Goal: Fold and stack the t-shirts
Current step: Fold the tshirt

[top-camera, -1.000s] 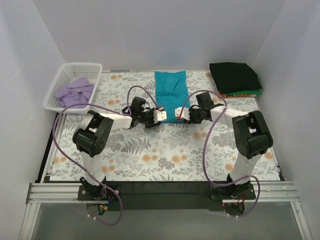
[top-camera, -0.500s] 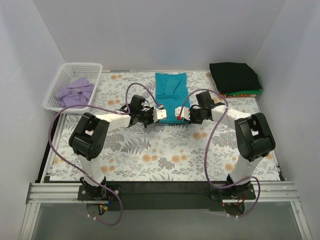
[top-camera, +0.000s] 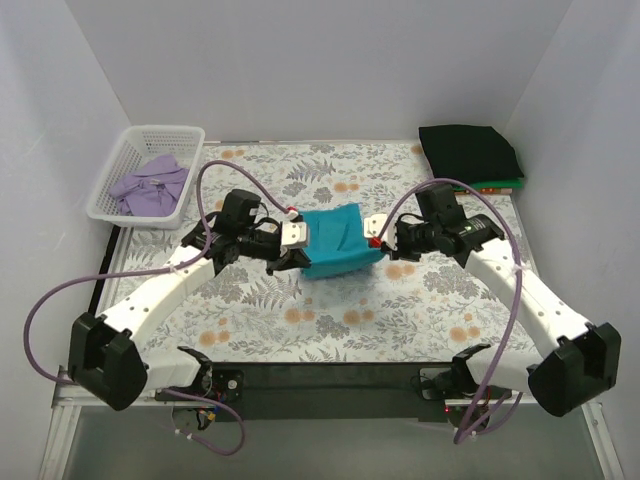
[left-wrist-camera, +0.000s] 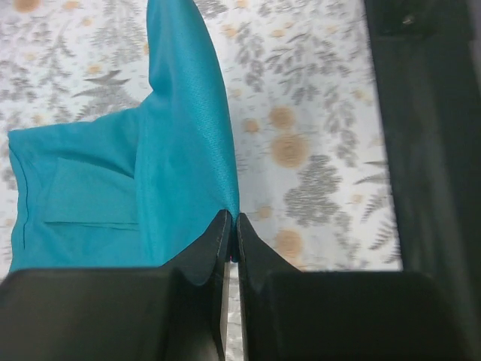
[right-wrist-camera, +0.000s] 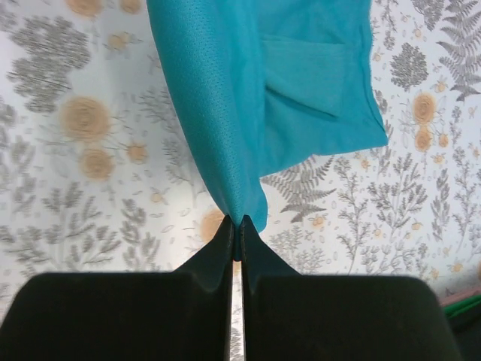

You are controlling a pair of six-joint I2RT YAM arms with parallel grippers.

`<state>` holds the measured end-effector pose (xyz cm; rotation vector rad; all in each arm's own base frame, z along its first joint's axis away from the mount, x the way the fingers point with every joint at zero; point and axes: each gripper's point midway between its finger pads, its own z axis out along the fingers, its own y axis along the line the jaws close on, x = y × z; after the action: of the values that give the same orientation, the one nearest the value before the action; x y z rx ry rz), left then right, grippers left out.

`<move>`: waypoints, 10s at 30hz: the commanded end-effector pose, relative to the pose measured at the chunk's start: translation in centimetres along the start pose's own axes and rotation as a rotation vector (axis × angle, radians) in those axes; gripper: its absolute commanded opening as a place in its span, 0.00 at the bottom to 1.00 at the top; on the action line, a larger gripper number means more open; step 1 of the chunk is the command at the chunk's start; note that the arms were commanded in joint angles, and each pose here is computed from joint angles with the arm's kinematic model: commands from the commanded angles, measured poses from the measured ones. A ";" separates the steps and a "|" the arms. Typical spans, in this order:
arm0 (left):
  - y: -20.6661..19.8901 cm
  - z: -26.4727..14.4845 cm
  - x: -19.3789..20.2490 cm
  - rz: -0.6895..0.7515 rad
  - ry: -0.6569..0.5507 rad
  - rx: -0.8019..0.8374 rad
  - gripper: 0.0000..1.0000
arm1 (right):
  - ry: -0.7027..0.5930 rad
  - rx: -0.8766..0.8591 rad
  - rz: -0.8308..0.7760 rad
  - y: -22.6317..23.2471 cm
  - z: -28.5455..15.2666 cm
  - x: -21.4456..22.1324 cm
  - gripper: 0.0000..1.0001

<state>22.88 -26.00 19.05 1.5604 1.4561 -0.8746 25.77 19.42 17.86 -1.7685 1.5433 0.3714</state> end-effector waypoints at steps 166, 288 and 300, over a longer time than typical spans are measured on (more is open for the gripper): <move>14.0 1.4 -2.2 -0.234 -0.036 -0.340 0.51 | -0.136 -0.028 0.875 -15.8 7.1 1.0 0.83; 2.2 3.7 7.9 -1.620 -0.311 -0.072 0.98 | -0.275 -0.668 1.608 7.7 11.3 -1.8 0.98; 3.5 3.1 11.0 -1.642 -0.214 -0.114 0.98 | -0.176 -0.542 1.652 6.3 11.1 2.8 0.98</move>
<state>26.90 -25.27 6.83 -0.2770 2.4413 -1.7251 22.74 26.29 5.97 -0.2080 2.5482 1.8578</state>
